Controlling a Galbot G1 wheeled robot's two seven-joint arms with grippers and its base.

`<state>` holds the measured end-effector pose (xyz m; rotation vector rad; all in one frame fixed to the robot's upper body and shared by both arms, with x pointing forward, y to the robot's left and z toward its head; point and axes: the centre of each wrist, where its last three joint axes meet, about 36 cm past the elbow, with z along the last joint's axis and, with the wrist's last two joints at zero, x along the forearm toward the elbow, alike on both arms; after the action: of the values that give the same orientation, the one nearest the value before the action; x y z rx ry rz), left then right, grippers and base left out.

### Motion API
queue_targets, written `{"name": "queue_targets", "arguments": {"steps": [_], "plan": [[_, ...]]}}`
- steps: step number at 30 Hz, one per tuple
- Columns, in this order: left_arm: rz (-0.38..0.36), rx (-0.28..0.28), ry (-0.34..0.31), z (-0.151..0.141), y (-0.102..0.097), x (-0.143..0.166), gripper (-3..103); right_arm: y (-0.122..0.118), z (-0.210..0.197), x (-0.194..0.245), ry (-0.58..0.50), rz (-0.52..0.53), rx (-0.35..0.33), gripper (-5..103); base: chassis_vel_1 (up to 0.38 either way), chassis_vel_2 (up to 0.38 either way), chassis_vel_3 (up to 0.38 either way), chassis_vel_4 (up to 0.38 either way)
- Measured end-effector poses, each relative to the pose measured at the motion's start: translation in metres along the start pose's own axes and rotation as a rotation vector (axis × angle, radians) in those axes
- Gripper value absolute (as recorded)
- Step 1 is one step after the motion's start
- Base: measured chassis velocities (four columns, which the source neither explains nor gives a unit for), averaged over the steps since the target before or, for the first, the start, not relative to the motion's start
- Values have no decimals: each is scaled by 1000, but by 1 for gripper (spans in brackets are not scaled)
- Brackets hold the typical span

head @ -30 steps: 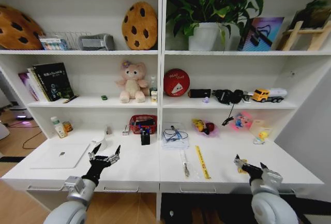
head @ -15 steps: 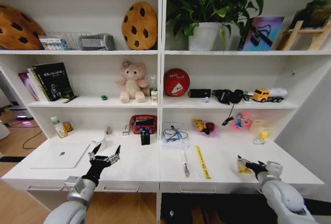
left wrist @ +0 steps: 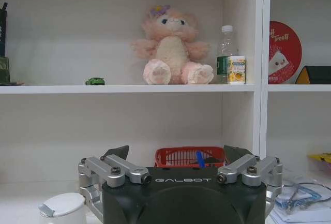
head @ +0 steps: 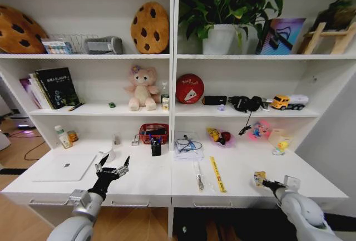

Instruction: Organize the objects on the table.

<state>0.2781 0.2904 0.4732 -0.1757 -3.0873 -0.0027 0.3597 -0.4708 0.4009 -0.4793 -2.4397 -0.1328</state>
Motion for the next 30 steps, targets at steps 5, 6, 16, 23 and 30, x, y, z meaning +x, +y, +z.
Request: {"name": "queue_targets", "arguments": {"steps": [5, 6, 16, 23, 30], "plan": [[0, 0, 0, 0, 0, 0, 100, -4, 0, -6, -15, -20, 14, 74, 0, 0, 0, 0], [0, 0, 0, 0, 0, 0, 100, -4, 1, -7, -17, -21, 17, 74, 0, 0, 0, 0], [0, 0, 0, 0, 0, 0, 100, -8, 12, -10, -35, -52, 37, 36, 0, 0, 0, 0], [0, 0, 0, 0, 0, 0, 100, -9, 16, -12, -50, -69, 40, 14, 0, 0, 0, 0], [0, 0, 0, 0, 0, 0, 100, -2, 7, -1, -169, -103, 130, 1, 0, 0, 0, 0]]}}
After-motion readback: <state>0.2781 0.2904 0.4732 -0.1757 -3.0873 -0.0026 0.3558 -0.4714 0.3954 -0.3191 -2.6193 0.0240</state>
